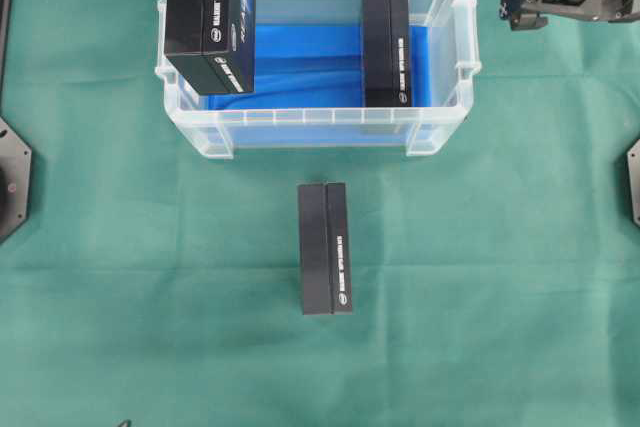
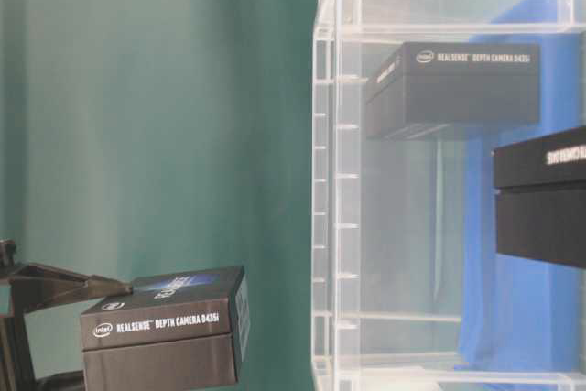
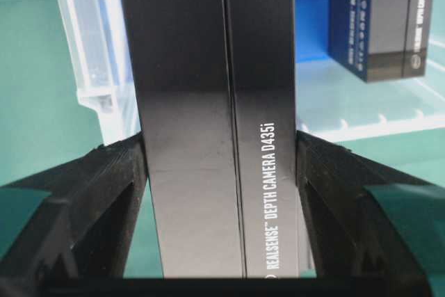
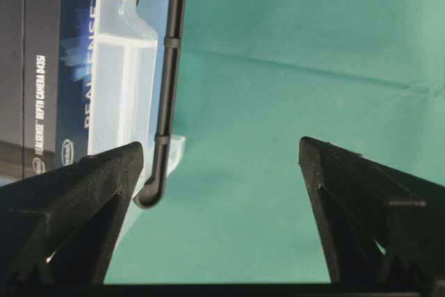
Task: Take out the box from the case.
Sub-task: 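Lift the gripped box pair up out of the bin with the left gripper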
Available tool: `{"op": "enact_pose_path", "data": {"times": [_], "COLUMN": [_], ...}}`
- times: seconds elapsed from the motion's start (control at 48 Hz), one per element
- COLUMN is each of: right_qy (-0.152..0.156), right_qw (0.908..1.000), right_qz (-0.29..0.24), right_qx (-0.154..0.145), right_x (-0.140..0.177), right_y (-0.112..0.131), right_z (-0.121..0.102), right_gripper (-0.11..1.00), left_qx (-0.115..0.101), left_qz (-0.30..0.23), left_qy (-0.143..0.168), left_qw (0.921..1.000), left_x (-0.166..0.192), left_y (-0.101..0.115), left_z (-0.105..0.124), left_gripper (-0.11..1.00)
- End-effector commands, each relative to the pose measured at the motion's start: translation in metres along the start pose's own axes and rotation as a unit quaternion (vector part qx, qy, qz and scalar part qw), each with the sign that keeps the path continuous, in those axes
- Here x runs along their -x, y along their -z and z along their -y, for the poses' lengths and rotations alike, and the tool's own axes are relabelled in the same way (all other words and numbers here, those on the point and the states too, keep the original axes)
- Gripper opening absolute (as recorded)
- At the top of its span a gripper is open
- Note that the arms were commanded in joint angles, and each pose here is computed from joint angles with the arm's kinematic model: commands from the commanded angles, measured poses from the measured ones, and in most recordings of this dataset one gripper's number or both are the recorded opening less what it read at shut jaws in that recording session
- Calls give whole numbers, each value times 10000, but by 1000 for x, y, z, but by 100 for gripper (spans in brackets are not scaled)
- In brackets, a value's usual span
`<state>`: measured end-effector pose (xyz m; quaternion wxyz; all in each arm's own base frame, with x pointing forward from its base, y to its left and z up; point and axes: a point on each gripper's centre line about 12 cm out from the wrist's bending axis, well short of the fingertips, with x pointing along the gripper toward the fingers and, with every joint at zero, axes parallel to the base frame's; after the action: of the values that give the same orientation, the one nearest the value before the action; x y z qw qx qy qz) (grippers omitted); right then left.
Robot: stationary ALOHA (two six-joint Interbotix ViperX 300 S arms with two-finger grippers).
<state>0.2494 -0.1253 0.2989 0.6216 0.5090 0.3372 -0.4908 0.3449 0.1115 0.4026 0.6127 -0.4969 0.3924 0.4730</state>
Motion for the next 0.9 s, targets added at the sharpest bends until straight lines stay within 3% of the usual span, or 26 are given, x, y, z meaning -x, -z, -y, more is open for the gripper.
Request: {"op": "enact_pose_path", "data": {"times": [0.0, 0.875], "right_qy": [-153, -171], "right_qw": [9999, 9998], "right_qz": [70, 86], "right_qx": [-16, -17], "right_x": [9, 10], "right_y": [-3, -4], "right_z": [-5, -6], "right_gripper": [92, 92], "left_qx": [30, 38], "left_qz": [91, 95], "left_qy": [252, 242], "left_qw": [9996, 9997], "left_x": [18, 18], "left_y": [-2, -2], "left_z": [0, 0], "left_gripper": [62, 62]}}
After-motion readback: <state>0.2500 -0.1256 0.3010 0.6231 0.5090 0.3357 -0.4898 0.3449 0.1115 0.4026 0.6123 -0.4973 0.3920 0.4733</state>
